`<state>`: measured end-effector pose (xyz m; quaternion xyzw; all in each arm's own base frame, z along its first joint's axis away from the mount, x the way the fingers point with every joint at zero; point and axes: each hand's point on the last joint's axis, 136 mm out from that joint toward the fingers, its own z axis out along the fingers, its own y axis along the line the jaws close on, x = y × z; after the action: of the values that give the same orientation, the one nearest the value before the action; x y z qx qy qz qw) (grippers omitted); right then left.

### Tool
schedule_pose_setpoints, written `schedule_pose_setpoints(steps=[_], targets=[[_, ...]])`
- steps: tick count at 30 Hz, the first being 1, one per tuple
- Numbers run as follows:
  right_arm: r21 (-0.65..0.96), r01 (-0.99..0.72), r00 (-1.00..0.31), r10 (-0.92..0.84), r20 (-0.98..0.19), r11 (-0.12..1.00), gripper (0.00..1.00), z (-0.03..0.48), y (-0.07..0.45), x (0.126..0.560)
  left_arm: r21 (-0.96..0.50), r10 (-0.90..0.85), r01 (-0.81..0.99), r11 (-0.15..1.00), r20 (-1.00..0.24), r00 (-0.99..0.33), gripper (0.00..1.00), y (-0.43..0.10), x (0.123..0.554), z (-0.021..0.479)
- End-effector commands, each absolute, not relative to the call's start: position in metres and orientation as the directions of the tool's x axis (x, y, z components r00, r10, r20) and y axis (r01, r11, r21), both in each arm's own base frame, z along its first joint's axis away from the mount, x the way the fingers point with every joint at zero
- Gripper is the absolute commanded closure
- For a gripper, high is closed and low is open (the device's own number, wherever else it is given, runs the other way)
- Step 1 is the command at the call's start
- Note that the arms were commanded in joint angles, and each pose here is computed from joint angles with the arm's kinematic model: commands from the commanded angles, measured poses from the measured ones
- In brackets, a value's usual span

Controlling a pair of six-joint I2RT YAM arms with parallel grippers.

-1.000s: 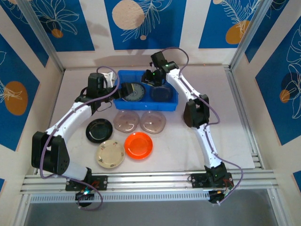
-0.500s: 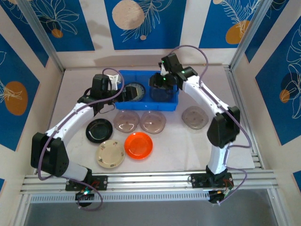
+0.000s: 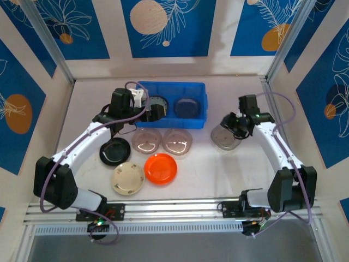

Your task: Place the plates into the plastic bin on the countertop

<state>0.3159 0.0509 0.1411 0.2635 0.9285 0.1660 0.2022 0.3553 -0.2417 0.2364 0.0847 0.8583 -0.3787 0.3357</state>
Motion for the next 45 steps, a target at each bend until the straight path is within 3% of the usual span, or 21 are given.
schedule_pose_setpoints(steps=[1, 8, 23, 45], targets=[[0.474, 0.494, -0.731, 0.643, -0.226, 0.729, 0.56, 0.130, 0.040, 0.300, -0.605, -0.117, 0.444, 0.661, -0.667, -0.736, 0.00, -0.254, 0.361, 0.250], [0.522, 0.606, -0.634, 0.761, -0.139, 0.600, 0.56, 0.102, 0.008, 0.271, -0.616, -0.112, 0.456, 0.643, -0.664, -0.739, 0.00, -0.263, 0.371, 0.251], [0.496, 0.666, -0.603, 0.794, -0.082, 0.557, 0.56, 0.070, -0.009, 0.254, -0.618, -0.104, 0.454, 0.641, -0.657, -0.747, 0.00, -0.269, 0.379, 0.247], [0.508, 0.654, -0.619, 0.783, -0.066, 0.560, 0.65, 0.033, -0.008, 0.300, -0.655, -0.102, 0.447, 0.610, -0.624, -0.775, 0.00, -0.290, 0.391, 0.236]])
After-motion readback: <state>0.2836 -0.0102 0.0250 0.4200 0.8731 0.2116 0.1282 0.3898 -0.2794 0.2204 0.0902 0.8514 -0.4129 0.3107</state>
